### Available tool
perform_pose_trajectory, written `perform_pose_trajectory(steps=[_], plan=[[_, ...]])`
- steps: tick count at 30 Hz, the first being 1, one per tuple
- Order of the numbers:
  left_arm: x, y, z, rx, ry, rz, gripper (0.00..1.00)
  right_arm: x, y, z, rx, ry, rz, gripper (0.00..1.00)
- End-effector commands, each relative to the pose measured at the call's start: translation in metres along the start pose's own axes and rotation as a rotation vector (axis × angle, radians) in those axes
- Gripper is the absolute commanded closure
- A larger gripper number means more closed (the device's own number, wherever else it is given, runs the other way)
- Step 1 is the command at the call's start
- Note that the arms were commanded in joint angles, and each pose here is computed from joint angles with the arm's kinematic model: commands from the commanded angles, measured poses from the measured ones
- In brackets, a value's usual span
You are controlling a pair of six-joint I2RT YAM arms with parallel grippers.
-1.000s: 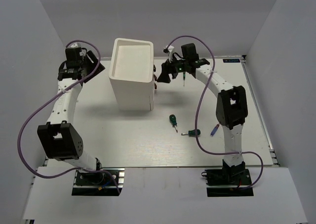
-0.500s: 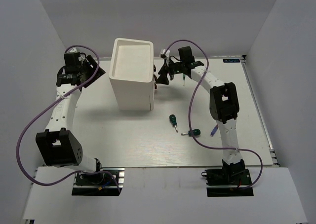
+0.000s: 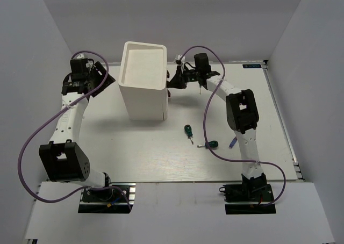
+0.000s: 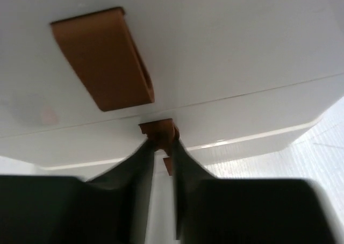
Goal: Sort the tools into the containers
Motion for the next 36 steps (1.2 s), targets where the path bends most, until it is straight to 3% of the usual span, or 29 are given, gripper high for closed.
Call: perform_pose_trajectory(steps=[1, 2, 11, 18, 22, 23, 24, 25, 26, 27, 29, 32, 33, 34, 35, 36], plan=[[-0.017, -0.007, 0.004, -0.008, -0.032, -0.041, 0.21, -0.002, 0.006, 0.048, -0.131, -0.105, 0.016, 0.86], [-0.017, -0.007, 0.004, -0.008, -0.032, -0.041, 0.21, -0.004, 0.005, 0.049, -0.139, -0.105, 0.005, 1.00], [-0.034, -0.009, 0.018, 0.014, -0.108, -0.022, 0.21, -0.059, -0.009, 0.009, -0.128, 0.076, -0.215, 1.00], [-0.066, -0.025, 0.044, 0.058, -0.256, -0.087, 0.21, -0.083, -0.004, -0.005, -0.080, 0.145, -0.250, 1.00], [-0.096, -0.069, 0.062, 0.222, -0.345, -0.312, 0.35, -0.086, -0.002, 0.000, -0.053, 0.145, -0.250, 1.00], [-0.106, -0.090, 0.056, 0.274, -0.305, -0.459, 0.43, -0.088, -0.004, 0.002, -0.030, 0.144, -0.263, 0.85], [-0.099, -0.098, 0.054, 0.303, -0.264, -0.526, 0.56, -0.087, 0.000, 0.003, -0.007, 0.149, -0.261, 0.61], [-0.099, -0.114, 0.044, 0.357, -0.219, -0.617, 0.62, -0.091, 0.001, 0.004, 0.026, 0.154, -0.267, 0.15], [-0.107, -0.131, 0.038, 0.404, -0.174, -0.720, 0.70, -0.095, -0.003, 0.017, 0.012, 0.155, -0.286, 0.09], [-0.105, -0.137, 0.030, 0.424, -0.134, -0.751, 0.80, -0.099, 0.009, 0.011, 0.086, 0.209, -0.275, 0.09], [-0.102, -0.151, 0.006, 0.491, -0.047, -0.797, 0.85, -0.112, 0.007, 0.011, 0.113, 0.272, -0.364, 0.09], [-0.094, -0.166, -0.038, 0.580, 0.091, -0.813, 0.84, -0.134, 0.002, -0.024, 0.251, 0.405, -0.563, 0.09], [-0.094, -0.172, -0.050, 0.601, 0.126, -0.818, 0.82, -0.141, -0.009, -0.011, 0.287, 0.382, -0.630, 0.16], [-0.090, -0.175, -0.065, 0.607, 0.176, -0.811, 0.79, -0.153, -0.023, -0.038, 0.370, 0.454, -0.718, 0.35], [-0.092, -0.184, -0.090, 0.645, 0.229, -0.803, 0.74, -0.154, -0.029, -0.036, 0.427, 0.433, -0.765, 0.70], [-0.086, -0.187, -0.106, 0.658, 0.275, -0.792, 0.61, -0.159, -0.045, -0.037, 0.400, 0.445, -0.837, 0.81]])
Point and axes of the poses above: each gripper's point midway between its finger pads, its own x axis out along the fingers, its own y axis along the line the jaws close on, z = x × y, the point moved 4 cm from there along -x, back along the fingers, and after that the axes turned 3 degrees about -x, right-handed, at the moved point
